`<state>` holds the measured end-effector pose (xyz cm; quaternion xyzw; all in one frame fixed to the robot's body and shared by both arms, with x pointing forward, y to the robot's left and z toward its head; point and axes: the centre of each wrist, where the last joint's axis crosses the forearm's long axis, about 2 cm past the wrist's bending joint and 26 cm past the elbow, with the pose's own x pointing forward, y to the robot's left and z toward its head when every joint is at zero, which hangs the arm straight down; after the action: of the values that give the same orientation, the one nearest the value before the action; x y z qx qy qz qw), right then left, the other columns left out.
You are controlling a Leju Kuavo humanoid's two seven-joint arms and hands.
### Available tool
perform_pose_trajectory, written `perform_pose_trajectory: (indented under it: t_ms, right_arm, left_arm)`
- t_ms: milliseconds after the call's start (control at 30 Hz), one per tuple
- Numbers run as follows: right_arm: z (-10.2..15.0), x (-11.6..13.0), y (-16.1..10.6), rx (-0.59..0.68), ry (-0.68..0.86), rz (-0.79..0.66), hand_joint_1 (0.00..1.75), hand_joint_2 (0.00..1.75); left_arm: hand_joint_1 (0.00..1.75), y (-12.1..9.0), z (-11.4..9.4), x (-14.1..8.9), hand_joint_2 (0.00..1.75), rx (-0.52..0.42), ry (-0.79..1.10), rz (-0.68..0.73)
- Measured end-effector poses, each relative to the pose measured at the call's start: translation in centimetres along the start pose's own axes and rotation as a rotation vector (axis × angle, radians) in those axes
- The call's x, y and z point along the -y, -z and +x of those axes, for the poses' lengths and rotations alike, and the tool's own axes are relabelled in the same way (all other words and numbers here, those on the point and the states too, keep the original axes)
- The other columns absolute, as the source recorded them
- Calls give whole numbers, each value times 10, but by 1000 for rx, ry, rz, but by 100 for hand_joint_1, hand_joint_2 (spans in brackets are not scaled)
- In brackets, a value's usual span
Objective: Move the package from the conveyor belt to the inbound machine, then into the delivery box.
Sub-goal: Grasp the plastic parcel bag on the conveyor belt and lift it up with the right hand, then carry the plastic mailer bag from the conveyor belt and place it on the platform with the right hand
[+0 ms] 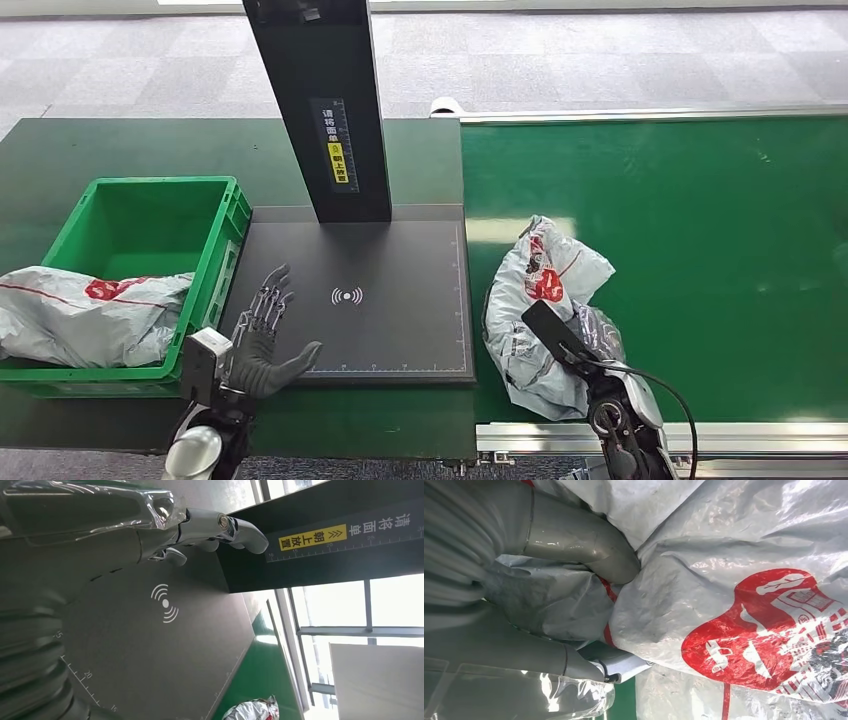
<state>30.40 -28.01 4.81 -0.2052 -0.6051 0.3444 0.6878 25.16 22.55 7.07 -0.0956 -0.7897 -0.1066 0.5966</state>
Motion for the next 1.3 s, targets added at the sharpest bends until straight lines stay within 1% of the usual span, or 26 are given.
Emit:
perform_pose_trajectory:
  t_ms: [100,167,300,367,467,533,633,733,800,900,967,1067,1133,1200,1267,1300]
  right_arm:
    - [2,1,-1,33,24,-25,175,175]
    - [4,3,-3,99,70,-80,175,175]
    - [15,14,-12,278,196,-280,175,175]
    - [23,20,-19,357,220,-394,175,175]
    - [37,28,-30,456,221,-549,175,175]
    - [46,33,-36,508,221,-618,175,175]
    - [63,38,-42,581,162,-676,175,175]
    - [83,42,-40,644,77,-681,175,175]
    - [97,43,-34,686,38,-646,175,175]
    - [120,37,-19,752,-21,-508,175,175]
    - [132,28,-5,787,-33,-365,175,175]
    - [143,6,15,811,-31,-132,175,175]
    - [150,-8,32,805,-52,20,175,175]
    - [156,-24,47,770,-82,195,175,175]
    - [156,-39,54,723,-111,331,175,175]
    - [155,-43,57,702,-125,373,175,175]
  left_arm:
    - [0,0,0,0,175,3,0,2]
    - [0,0,0,-1,175,10,-1,4]
    - [0,0,0,-2,175,36,7,16]
    - [0,2,1,-3,175,51,21,31]
    - [0,6,3,-4,175,81,22,53]
    - [0,9,4,-6,175,101,12,69]
    - [0,14,6,-7,175,122,15,112]
    - [0,19,9,-9,175,139,17,157]
    - [0,24,11,-9,175,150,6,174]
    - [0,28,11,-10,175,168,-10,192]
    - [0,32,11,-10,175,183,-19,198]
    - [0,36,10,-10,175,193,-25,207]
    - [0,38,8,-11,175,192,-29,217]
    - [0,41,7,-10,175,191,-37,225]
    - [0,41,6,-9,175,186,-43,227]
    - [0,40,6,-9,175,183,-44,228]
